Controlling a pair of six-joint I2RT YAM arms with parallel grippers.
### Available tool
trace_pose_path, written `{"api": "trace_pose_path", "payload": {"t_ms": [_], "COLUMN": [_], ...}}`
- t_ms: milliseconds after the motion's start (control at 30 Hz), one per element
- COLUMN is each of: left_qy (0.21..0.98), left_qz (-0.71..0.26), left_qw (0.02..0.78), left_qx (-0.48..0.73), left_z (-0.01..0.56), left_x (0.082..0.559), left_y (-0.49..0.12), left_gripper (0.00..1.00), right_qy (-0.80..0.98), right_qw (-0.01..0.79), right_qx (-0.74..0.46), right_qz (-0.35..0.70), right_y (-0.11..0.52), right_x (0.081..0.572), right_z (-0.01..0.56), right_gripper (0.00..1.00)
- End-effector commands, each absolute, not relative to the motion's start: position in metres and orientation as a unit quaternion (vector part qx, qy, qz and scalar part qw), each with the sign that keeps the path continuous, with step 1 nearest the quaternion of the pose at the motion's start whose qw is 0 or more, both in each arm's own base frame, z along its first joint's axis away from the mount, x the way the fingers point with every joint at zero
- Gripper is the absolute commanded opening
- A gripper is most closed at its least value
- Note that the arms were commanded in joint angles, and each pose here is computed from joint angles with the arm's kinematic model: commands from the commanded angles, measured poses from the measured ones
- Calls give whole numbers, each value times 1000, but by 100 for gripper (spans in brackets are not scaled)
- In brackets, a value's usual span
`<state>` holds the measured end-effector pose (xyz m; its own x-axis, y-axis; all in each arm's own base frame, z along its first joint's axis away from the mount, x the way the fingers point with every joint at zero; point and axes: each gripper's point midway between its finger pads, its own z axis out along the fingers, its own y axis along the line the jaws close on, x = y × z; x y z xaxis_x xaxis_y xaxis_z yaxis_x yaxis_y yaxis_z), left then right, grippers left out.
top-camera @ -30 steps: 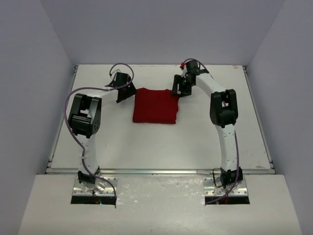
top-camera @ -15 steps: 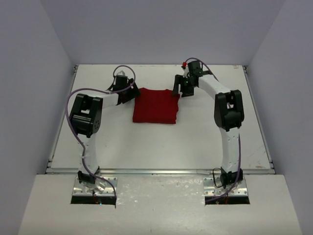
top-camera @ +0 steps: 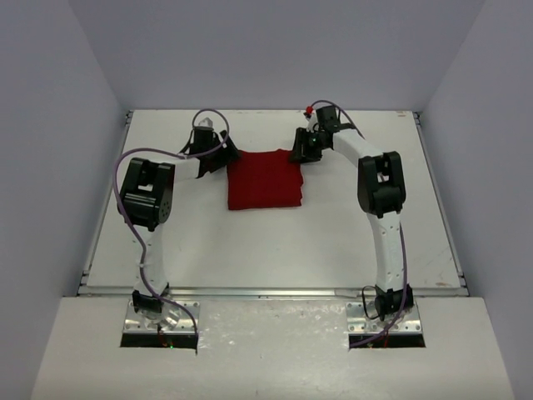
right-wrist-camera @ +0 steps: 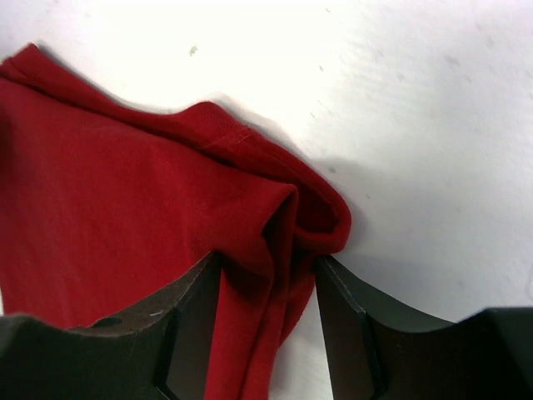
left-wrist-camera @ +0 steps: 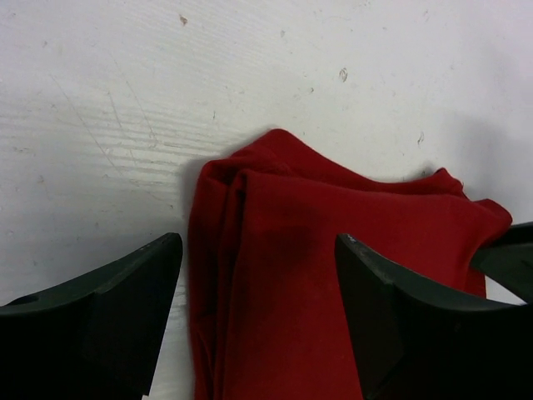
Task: Fold and stack the t-shirts
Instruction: Smooth out wrinkles on the folded tshirt
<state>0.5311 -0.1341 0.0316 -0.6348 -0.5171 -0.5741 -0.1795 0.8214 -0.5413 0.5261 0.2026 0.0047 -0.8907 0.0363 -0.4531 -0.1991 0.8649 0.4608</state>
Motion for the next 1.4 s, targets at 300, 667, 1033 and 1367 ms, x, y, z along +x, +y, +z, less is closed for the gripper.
{"api": "trace_pose_path", "payload": {"t_ms": [300,667,1033,1367], "left_qy": [864,866,861,864], "left_qz": [-251,-218,-243,-244], "left_qw": [399,394,399,395], "left_qx": [-177,-217,-200,-192], "left_z": [39,40,42,40], "left_x": [531,508,505,504], "left_y": [-138,-121,-129,-131], "left_gripper": [72,72,72,68], "right_qy": [868,895,860,855], "right_qw": [238,305,331,344], "right_qx": [-147,-68,-110,-164], "right_qz": [411,317,372,351], "right_y": [253,191,198,226], "right_x": [525,560,559,563], "right_z": [29,44,86,84], "right_gripper": [46,62,44,51]}}
